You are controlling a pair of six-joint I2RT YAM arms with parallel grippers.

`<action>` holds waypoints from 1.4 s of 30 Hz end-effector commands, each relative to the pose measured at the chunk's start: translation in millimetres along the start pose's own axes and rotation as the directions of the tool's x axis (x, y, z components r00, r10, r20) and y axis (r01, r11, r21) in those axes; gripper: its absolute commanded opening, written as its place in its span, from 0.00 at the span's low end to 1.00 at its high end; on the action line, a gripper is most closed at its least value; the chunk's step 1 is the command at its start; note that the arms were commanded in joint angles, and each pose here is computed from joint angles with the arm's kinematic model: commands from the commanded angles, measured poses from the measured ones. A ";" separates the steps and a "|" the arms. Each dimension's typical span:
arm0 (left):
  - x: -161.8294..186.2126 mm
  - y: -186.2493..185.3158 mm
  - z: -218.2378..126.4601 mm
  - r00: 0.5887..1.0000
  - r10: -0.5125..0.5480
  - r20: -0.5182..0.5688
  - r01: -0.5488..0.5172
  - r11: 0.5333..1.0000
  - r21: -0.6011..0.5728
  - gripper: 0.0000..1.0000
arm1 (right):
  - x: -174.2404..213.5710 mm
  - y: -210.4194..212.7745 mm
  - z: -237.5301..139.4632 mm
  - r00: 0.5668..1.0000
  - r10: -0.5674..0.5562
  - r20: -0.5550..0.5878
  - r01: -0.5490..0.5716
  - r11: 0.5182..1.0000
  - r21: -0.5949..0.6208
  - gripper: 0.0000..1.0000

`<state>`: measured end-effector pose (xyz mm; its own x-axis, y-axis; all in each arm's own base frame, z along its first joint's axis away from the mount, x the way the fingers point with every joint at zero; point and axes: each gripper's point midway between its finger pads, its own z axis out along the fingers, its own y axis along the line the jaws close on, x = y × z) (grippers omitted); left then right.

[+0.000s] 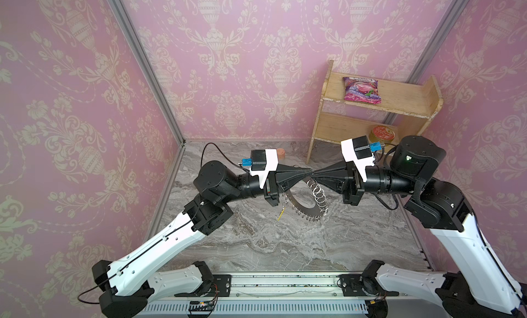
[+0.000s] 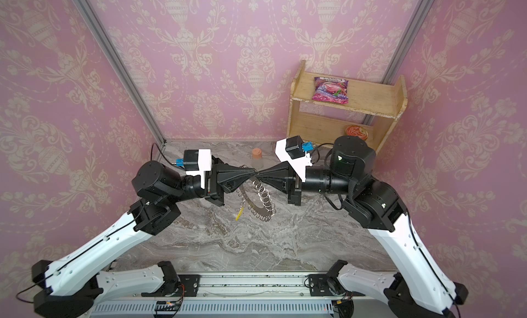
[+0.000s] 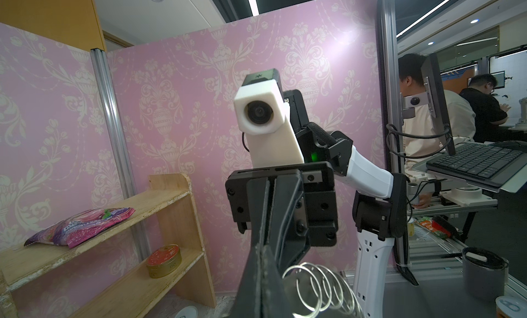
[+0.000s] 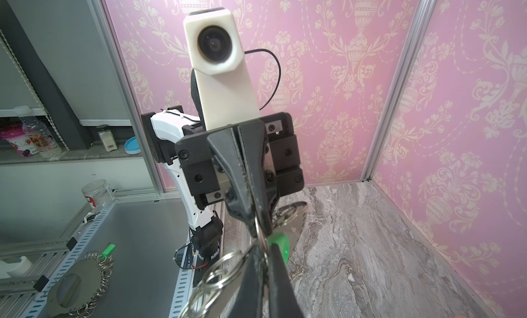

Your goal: Put the keys on the keyring

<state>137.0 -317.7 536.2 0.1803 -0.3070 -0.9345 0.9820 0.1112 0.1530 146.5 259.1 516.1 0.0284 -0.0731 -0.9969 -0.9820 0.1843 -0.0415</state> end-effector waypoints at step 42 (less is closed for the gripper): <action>53.0 5.6 -31.3 0.900 0.050 -0.433 -0.084 0.995 -0.060 0.43 | 58.7 -12.1 -5.3 0.935 0.054 -0.350 -0.036 0.998 0.058 0.00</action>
<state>145.3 -306.2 498.2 0.1751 0.0263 -0.9842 0.9670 0.1834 0.1769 163.4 247.9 464.3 -0.0958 -0.3636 -0.9266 -0.9619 0.2732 -0.0078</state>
